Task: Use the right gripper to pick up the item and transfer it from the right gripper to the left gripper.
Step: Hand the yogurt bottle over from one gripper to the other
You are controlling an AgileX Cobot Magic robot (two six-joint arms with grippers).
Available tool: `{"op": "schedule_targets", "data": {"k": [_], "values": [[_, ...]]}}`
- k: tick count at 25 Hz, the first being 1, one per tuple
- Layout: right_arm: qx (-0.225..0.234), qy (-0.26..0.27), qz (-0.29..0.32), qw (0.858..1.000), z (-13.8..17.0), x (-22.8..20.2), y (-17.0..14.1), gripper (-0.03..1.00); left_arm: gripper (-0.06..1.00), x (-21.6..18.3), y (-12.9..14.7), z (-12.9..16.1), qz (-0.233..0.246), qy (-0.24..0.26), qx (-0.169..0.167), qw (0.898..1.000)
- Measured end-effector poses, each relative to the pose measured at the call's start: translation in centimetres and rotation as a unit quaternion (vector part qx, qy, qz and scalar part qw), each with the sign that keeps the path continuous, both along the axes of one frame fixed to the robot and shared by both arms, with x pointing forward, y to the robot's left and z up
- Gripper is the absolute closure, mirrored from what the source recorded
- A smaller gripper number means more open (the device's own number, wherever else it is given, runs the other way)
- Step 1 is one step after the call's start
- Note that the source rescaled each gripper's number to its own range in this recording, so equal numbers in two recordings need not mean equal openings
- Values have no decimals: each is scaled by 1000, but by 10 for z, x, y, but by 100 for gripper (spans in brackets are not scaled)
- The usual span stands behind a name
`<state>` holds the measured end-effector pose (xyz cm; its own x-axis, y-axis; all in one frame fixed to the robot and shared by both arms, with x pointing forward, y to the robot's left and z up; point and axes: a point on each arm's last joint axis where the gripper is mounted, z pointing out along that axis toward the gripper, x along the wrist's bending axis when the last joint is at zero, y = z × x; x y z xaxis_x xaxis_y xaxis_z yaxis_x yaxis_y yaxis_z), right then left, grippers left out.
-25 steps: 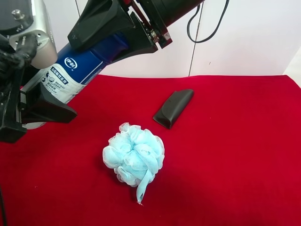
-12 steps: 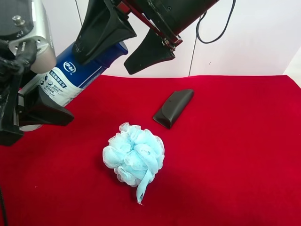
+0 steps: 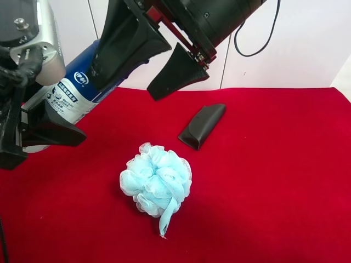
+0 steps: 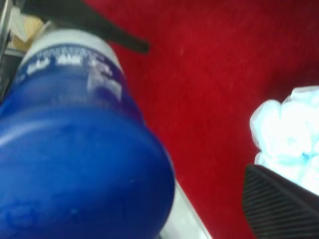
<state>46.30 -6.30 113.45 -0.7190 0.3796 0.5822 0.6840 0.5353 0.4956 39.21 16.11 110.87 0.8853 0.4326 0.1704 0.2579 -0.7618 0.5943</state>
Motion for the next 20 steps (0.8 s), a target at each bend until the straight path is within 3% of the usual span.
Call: {"op": "schedule_targets", "data": {"k": [6,12,20], "values": [[-24,-33,-5,999,11,-8,-12,-3,93,0,0,0,0,0,0,1000],[-99,-110,7,989,22,-37,-18,-3,93,0,0,0,-1,-1,1,1000],[-125,-178,20,976,44,-81,-21,-3,93,0,0,0,-1,-1,1,1000]]}}
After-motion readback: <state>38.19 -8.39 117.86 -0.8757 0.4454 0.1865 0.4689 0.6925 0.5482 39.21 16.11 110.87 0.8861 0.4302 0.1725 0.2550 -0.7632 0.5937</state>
